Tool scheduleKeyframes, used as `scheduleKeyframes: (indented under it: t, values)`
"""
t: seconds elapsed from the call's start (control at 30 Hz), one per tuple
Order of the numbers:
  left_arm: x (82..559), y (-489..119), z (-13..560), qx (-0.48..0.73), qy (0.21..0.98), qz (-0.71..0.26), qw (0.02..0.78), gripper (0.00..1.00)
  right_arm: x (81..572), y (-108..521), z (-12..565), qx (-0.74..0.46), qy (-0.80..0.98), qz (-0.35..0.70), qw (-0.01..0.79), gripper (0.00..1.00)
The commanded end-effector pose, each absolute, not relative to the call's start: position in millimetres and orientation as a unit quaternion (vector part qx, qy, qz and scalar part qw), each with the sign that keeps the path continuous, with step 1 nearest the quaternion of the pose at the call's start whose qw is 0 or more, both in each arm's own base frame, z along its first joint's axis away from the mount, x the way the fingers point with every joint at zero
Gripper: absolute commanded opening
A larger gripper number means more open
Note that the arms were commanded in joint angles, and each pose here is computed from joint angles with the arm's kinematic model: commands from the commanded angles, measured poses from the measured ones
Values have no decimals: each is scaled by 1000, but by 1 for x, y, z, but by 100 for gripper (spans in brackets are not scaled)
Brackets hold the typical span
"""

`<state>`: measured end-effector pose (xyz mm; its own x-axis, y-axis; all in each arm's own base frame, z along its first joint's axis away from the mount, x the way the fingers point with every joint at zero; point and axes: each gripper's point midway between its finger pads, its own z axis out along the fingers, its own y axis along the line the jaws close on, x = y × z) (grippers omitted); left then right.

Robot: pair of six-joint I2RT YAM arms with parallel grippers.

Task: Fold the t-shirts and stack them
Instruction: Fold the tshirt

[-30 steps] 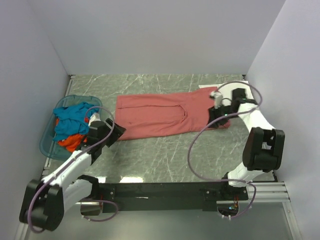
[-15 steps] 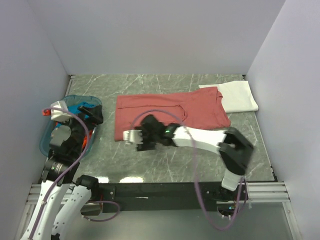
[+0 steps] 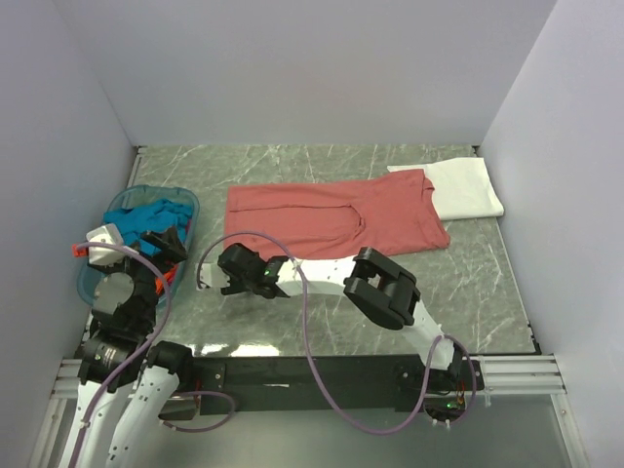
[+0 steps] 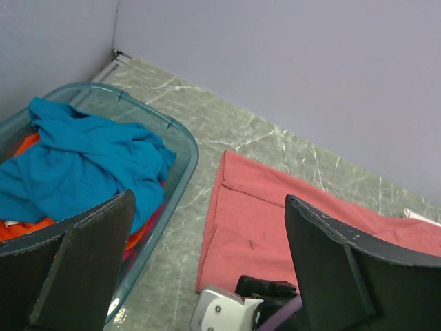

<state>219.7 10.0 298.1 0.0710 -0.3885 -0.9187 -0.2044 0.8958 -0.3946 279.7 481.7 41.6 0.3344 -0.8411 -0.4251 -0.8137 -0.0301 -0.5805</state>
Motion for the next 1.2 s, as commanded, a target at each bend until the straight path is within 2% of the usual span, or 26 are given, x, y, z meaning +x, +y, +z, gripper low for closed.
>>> scheduleKeyframes:
  t: [0.0,0.13,0.23,0.27,0.33,0.37,0.6,0.83,1.17]
  values:
    - [211,19,311,-227,655,-57,718,95,298,487,46,-692,587,-43,419,57]
    - [207,19,314,-226,648,-63,724,95,301,483,30,-693,591,-52,409,50]
    - [208,17,313,-223,651,-65,723,95,297,481,24,-695,594,-43,402,33]
    - [209,17,313,-222,652,-65,722,95,295,481,23,-696,594,-39,400,20]
    - [209,17,313,-222,650,-64,724,95,290,481,23,-696,600,-26,395,11]
    - [209,17,313,-221,651,-65,724,95,288,482,24,-696,600,-19,393,0]
    - [211,14,313,-214,653,-70,723,95,266,484,51,-694,599,37,398,0]
    - [211,12,313,-209,655,-72,722,95,213,484,67,-724,564,87,388,0]
    - [209,11,315,-207,652,-78,726,95,135,480,55,-769,521,122,351,0]
